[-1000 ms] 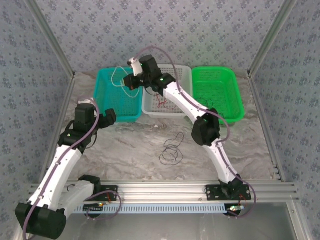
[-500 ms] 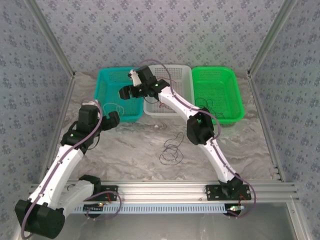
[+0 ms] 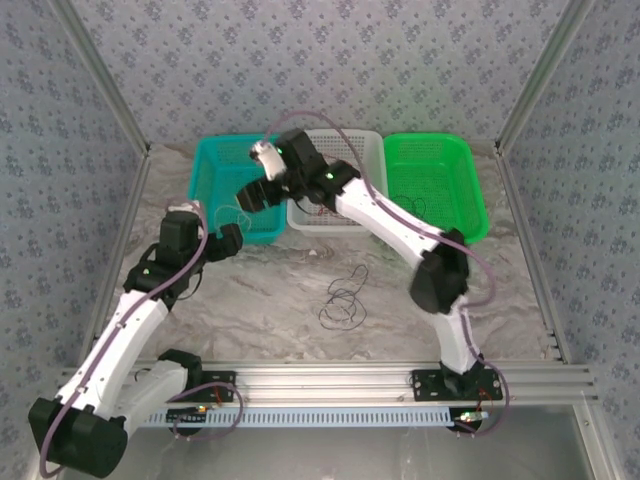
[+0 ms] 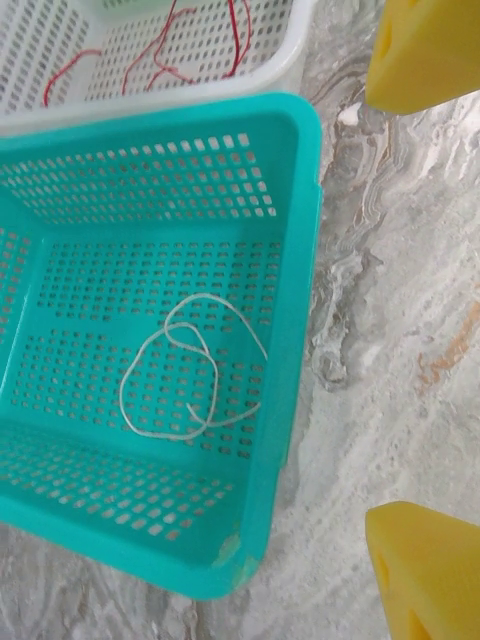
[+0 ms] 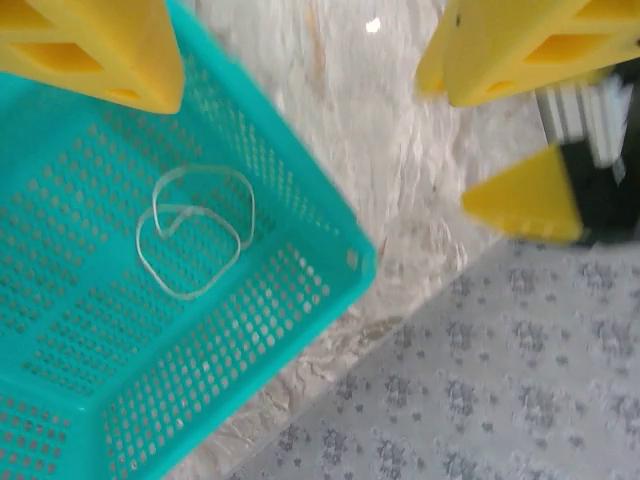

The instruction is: Untangle the cables

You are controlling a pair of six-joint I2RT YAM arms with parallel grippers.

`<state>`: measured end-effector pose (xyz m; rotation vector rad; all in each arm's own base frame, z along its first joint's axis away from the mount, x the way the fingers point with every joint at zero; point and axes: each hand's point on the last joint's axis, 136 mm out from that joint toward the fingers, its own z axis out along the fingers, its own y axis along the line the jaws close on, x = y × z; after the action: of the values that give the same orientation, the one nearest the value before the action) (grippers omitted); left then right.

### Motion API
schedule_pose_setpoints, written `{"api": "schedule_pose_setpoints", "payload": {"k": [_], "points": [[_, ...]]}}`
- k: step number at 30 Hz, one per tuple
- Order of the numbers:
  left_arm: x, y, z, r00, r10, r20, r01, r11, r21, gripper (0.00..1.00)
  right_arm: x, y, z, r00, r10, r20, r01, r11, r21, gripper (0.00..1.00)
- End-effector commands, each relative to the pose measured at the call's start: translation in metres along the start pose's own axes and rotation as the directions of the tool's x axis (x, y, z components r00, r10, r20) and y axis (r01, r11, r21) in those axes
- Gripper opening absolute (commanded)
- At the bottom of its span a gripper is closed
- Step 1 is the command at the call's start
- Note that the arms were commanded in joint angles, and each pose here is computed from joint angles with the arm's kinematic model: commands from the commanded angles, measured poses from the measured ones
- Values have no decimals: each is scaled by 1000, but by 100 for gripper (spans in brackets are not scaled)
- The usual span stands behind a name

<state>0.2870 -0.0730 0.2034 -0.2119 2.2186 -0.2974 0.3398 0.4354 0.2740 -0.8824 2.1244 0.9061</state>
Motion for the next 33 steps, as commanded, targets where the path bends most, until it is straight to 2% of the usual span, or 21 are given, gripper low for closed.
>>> {"api": "schedule_pose_setpoints", "payload": {"k": [1,6,9,13,17,21,24,26,33], "points": [[3,-22,-1,999,39,34,-42,994,101,100,29,-33,-45,999,-28,26,23,986,168,68],[23,-61,0,990,136,43,-143,964,223,99,110,-66,-96,999,35,-30,-22,936,351,62],[41,-89,1,973,230,34,-230,930,285,99,164,-78,-105,991,104,-88,-61,917,394,62],[67,-107,9,951,309,-21,-287,903,321,99,207,-75,-104,982,117,-149,-47,911,409,63],[84,-110,16,942,331,-63,-292,896,335,99,240,-77,-105,967,138,-216,-31,900,434,62],[96,-106,20,933,346,-103,-295,896,333,99,259,-84,-118,939,278,-201,-143,851,506,58],[98,-103,20,931,349,-107,-300,898,322,99,264,-65,-120,901,398,-171,-287,844,454,54],[97,-100,21,930,352,-107,-306,902,306,99,273,-51,-124,856,479,-194,-366,827,427,54],[93,-105,28,926,363,-107,-319,900,296,99,308,-22,-122,753,599,-271,-477,782,402,55]]}}
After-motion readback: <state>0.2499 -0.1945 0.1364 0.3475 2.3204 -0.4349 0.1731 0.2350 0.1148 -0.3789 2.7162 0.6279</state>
